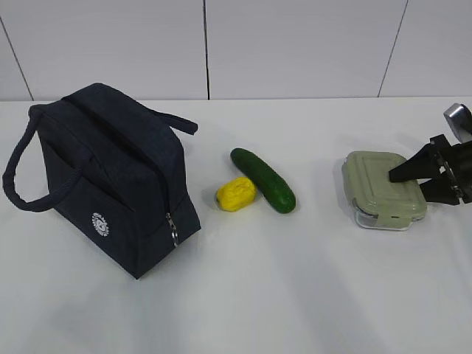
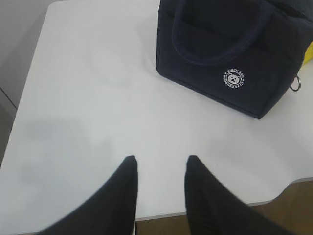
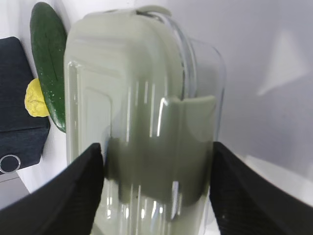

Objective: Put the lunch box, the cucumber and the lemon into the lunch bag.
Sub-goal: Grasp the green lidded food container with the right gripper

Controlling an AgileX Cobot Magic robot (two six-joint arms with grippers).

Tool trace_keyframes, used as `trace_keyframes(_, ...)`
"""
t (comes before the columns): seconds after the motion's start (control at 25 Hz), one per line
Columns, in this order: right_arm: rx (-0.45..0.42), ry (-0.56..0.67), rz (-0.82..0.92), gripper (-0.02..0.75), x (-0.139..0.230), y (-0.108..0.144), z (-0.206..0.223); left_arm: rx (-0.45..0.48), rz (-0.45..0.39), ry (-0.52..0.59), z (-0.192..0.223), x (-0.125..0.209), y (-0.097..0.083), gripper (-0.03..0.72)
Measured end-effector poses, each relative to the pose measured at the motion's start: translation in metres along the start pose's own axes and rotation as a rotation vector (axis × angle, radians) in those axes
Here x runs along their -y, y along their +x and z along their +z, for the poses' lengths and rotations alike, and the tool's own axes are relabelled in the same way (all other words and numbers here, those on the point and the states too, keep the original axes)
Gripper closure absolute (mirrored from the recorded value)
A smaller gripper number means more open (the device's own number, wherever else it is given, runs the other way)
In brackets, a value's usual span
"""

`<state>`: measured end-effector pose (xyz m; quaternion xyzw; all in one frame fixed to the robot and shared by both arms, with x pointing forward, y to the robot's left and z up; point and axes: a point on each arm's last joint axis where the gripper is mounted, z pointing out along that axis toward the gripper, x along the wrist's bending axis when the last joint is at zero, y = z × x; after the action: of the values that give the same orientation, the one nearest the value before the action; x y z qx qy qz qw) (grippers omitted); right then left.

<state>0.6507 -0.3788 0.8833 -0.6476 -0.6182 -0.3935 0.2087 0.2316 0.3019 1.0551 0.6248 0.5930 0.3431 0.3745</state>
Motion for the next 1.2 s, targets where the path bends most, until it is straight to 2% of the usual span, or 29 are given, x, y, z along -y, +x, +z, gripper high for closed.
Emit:
trace_keyframes(0.32, -0.007, 0.004, 0.006, 0.302, 0.0003, 0.0007, 0.0000, 0.000, 0.000, 0.000, 0.0000, 0.0000, 0.0000, 0.452)
trace_keyframes(1.2, -0.010, -0.001, 0.008, 0.337, -0.0005, 0.0012, -0.0003, 0.000, 0.000, 0.000, 0.0000, 0.0000, 0.0000, 0.452)
